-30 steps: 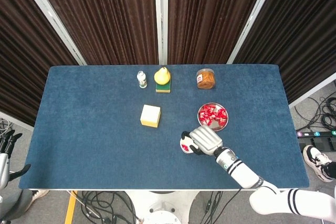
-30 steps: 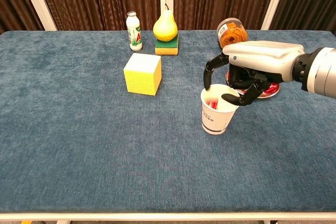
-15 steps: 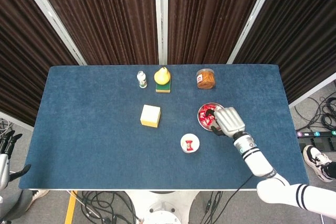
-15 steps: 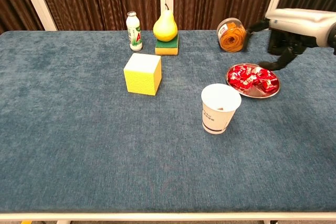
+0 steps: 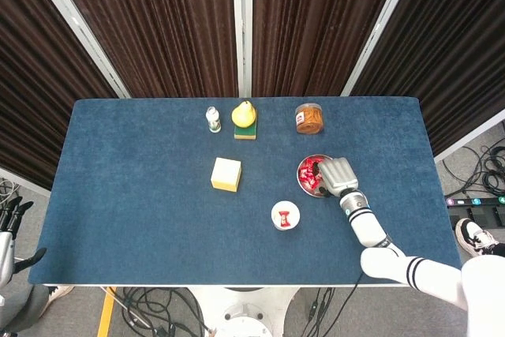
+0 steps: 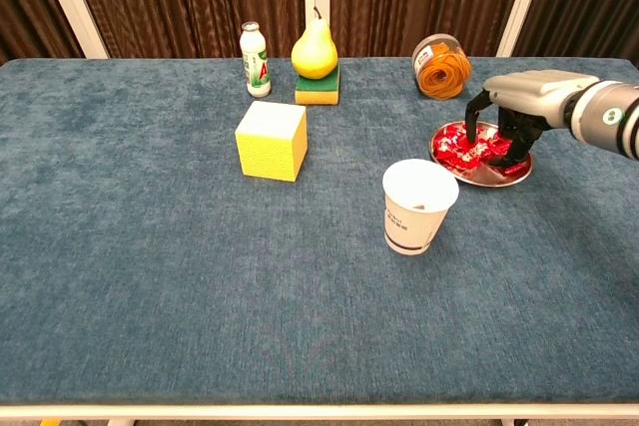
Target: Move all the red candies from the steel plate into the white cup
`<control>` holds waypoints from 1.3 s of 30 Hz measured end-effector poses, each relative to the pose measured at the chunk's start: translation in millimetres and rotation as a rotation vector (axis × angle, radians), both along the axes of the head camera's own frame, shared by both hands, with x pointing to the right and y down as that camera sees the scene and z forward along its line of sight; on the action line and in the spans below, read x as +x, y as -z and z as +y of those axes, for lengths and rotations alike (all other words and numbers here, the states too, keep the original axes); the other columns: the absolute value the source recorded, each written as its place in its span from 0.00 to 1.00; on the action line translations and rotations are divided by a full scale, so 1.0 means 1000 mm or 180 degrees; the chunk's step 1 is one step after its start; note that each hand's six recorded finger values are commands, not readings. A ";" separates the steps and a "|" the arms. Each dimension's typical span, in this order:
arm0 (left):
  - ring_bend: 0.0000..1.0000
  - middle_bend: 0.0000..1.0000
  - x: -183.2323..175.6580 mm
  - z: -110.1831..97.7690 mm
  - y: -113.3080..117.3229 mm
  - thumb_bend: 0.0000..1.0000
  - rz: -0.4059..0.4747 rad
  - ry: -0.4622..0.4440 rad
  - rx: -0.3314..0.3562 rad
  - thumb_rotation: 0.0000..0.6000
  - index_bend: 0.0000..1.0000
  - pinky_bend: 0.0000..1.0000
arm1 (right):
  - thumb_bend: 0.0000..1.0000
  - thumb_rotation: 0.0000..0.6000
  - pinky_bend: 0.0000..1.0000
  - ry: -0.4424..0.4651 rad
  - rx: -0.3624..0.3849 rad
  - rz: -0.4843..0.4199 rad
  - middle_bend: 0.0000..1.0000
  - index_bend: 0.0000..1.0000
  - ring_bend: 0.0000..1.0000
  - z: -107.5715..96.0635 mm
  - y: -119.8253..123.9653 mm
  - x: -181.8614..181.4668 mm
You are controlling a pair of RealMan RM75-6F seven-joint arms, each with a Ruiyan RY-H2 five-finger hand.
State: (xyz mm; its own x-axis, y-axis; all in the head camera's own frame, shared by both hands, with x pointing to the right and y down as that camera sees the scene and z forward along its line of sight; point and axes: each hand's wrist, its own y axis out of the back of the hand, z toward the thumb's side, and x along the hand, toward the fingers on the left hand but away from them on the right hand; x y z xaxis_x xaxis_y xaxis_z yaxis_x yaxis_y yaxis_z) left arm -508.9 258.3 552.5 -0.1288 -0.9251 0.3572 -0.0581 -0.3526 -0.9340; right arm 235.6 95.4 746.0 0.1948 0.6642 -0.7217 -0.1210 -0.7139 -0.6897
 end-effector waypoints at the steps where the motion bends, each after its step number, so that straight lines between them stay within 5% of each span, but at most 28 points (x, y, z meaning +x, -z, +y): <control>1: 0.21 0.21 0.000 0.000 0.000 0.00 -0.0001 0.0003 -0.0001 1.00 0.22 0.20 | 0.23 1.00 1.00 -0.0004 -0.0010 0.0006 1.00 0.42 1.00 0.000 -0.003 -0.002; 16: 0.21 0.21 -0.002 0.004 0.002 0.00 -0.0010 0.0035 -0.0013 1.00 0.22 0.20 | 0.23 1.00 1.00 0.0015 -0.0093 0.0056 1.00 0.44 1.00 -0.003 -0.020 -0.015; 27: 0.21 0.21 -0.005 0.006 0.003 0.00 -0.0001 0.0060 -0.0009 1.00 0.22 0.20 | 0.38 1.00 1.00 0.0008 -0.0075 0.0062 1.00 0.64 1.00 -0.005 -0.022 -0.021; 33: 0.21 0.21 -0.005 0.006 0.003 0.00 0.0005 0.0056 -0.0002 1.00 0.22 0.20 | 0.39 1.00 1.00 -0.0037 -0.0016 -0.0007 1.00 0.68 1.00 -0.007 -0.013 -0.018; 39: 0.21 0.21 -0.005 0.004 0.003 0.00 -0.0005 0.0034 0.0001 1.00 0.22 0.20 | 0.39 1.00 1.00 -0.0022 0.0112 -0.0262 1.00 0.68 1.00 -0.006 0.021 -0.017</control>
State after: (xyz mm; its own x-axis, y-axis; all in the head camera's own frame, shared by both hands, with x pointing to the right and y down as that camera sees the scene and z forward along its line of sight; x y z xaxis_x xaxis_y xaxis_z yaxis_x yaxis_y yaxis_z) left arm -513.9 262.4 549.3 -0.1393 -0.9238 0.3566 -0.0603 -0.3515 -0.9342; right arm 218.8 89.6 725.0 0.2476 0.6904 -0.6797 -0.0580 -0.6897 -0.7218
